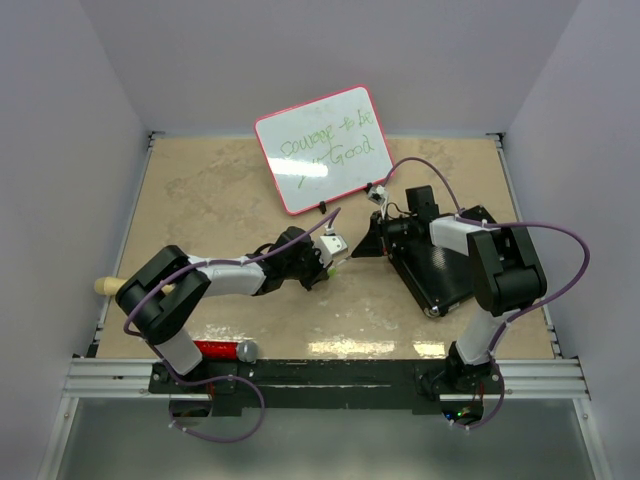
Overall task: Write a sentence on the whiteboard
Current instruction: Close the whiteboard marker at the center of the board.
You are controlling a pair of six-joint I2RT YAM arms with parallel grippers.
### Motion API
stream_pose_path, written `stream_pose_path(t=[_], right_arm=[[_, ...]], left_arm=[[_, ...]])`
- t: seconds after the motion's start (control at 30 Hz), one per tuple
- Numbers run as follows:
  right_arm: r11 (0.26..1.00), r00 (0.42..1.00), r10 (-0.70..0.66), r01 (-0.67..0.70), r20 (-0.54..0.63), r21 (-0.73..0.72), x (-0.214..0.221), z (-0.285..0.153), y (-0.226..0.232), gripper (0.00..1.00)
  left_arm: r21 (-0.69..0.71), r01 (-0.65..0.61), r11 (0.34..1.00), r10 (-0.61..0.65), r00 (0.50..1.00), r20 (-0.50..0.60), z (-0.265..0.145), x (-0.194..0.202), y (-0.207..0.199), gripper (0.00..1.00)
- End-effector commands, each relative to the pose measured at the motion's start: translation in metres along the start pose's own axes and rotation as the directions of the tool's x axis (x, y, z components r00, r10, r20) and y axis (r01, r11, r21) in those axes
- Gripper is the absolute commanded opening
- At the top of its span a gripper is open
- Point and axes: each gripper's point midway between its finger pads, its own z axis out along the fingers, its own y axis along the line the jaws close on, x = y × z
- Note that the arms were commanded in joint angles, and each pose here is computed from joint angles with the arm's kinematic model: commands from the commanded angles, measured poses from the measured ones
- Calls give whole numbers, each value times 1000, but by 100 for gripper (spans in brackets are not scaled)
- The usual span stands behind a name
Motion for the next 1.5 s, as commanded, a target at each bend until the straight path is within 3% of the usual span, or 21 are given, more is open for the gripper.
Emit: stream_pose_path(t=[0.0, 1.47], right_arm=[[998, 998, -54, 54, 15, 13, -16, 0, 0, 0], [996, 997, -78, 78, 5, 41, -19, -1, 1, 0]], left_arm=[[-12, -18, 1000, 19, 998, 52, 2, -17, 4, 0], [-21, 9, 1000, -8, 999, 41, 1, -8, 6, 0]])
